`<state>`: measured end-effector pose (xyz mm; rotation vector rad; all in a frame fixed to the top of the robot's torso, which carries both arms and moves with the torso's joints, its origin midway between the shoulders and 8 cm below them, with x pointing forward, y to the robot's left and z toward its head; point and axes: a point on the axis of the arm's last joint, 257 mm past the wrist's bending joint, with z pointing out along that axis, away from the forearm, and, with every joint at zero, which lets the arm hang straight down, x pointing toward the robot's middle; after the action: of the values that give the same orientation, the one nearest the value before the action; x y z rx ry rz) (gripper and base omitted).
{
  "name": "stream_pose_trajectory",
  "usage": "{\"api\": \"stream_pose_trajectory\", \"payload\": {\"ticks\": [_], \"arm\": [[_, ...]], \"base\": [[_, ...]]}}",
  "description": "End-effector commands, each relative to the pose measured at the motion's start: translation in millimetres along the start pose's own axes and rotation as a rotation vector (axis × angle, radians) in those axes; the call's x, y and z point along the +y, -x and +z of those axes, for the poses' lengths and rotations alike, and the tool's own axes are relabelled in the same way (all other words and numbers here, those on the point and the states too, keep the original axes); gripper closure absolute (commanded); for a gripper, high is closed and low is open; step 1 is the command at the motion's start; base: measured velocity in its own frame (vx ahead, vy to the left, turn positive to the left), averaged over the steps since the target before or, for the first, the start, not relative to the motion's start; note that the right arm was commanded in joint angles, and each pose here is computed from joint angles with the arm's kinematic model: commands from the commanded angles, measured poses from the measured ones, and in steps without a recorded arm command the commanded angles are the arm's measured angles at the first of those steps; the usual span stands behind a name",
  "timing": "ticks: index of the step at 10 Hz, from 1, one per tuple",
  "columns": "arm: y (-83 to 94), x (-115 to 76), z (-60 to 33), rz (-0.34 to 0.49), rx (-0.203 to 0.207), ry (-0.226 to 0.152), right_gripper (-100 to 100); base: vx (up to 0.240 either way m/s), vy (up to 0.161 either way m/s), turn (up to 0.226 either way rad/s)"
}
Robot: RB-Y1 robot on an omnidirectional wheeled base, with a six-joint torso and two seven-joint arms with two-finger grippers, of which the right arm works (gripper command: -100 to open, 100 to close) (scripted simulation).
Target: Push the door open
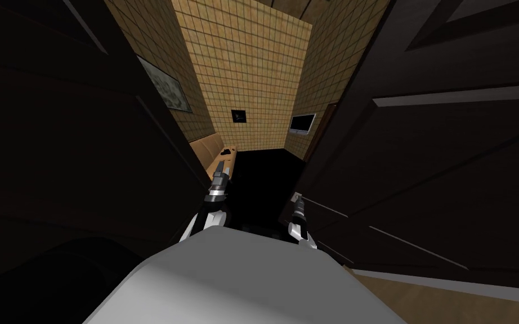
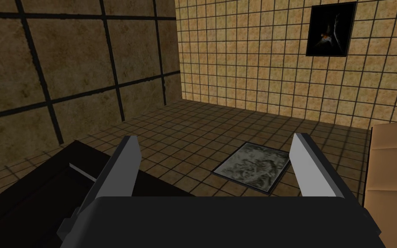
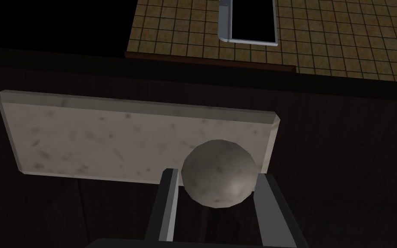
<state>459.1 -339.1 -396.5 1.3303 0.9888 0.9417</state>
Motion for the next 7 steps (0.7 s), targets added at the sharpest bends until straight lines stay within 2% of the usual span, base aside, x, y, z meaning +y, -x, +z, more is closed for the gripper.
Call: {"api": "stream_pose_trajectory", "payload": {"ticks": [1, 5, 7], "arm": [[18.5, 7.4, 5.5, -0.012, -0.028, 0.017, 100], [48.0, 9.7, 8.6, -0.016, -0.087, 0.020, 100], [59.2, 9.5, 8.3, -0.010, -0.118, 0.019, 100]], "base": [[0.185, 0.029, -0.029], [0.198, 0.025, -0.051], [0.205, -0.018, -0.041]]}}
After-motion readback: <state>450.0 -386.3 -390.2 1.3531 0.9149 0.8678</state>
